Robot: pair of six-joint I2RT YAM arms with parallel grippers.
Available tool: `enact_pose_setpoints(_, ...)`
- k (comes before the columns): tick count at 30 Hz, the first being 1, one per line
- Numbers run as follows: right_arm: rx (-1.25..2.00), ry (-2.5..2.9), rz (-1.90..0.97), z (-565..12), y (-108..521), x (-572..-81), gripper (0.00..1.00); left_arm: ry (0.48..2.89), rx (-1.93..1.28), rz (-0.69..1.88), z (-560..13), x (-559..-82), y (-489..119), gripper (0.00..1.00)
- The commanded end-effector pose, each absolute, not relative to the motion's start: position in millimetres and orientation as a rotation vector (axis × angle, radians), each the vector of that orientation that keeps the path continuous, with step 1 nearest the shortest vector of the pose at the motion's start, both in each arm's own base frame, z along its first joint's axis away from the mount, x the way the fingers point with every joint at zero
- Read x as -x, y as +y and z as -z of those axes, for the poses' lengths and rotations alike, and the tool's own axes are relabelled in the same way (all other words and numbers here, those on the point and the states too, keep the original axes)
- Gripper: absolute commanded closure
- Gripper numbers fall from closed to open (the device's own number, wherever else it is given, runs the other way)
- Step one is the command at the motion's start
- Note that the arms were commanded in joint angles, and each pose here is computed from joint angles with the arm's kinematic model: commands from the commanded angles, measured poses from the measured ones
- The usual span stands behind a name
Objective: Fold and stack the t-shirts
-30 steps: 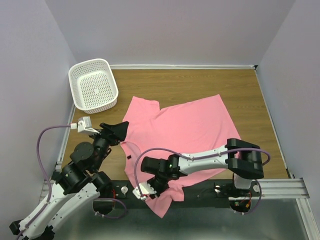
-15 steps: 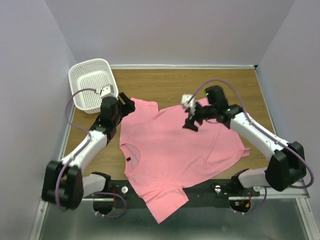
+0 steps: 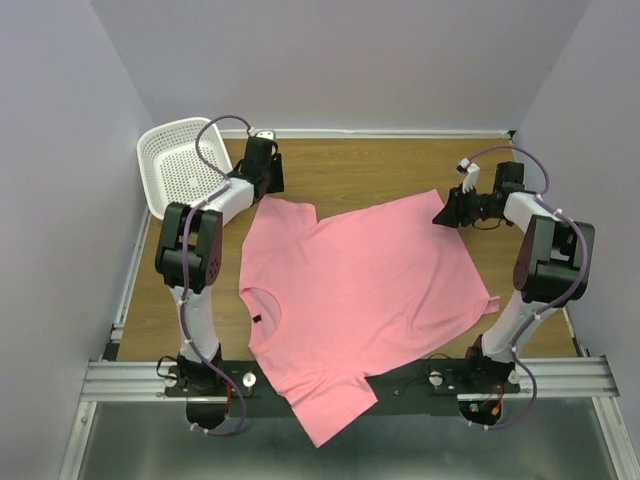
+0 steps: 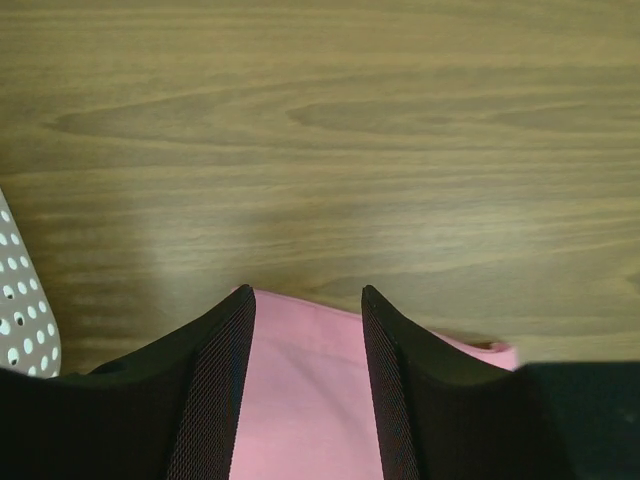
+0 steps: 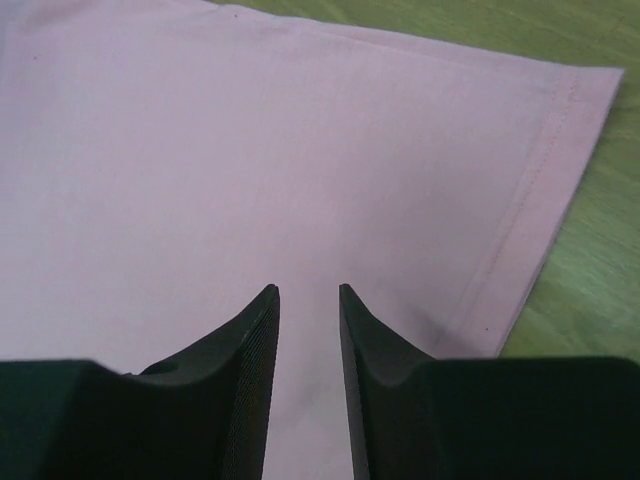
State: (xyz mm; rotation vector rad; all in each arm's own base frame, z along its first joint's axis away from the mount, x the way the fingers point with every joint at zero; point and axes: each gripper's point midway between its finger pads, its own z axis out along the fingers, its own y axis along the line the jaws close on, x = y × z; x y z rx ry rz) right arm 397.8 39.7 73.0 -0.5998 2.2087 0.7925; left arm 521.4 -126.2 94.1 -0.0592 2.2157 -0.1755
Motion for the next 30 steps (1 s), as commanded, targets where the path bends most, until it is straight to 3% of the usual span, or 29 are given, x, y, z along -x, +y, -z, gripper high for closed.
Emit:
enact_pose_setpoints(1,0.561,2.157,-0.875,-85.2,36.0,-409.7,0.62,2.342,-0.024,-0.020,-68.5,-514.0,-98.9,0.46)
enact_pose_setpoints(10,0.527,2.159,-0.914,-80.1,32.2,-411.9,0.60,2.447,-0.093,-0.056,-44.0,-519.4,-94.5,0.55)
enact_pose_setpoints(18,0.526,2.157,-0.926,-77.7,32.4,-410.0,0.60,2.438,-0.111,-0.017,-61.2,-514.4,-89.7,0.54)
enact_pose_setpoints(30,0.526,2.143,-0.918,-83.2,29.7,-406.8,0.59,2.575,-0.211,0.068,-27.1,-506.2,-93.4,0.55)
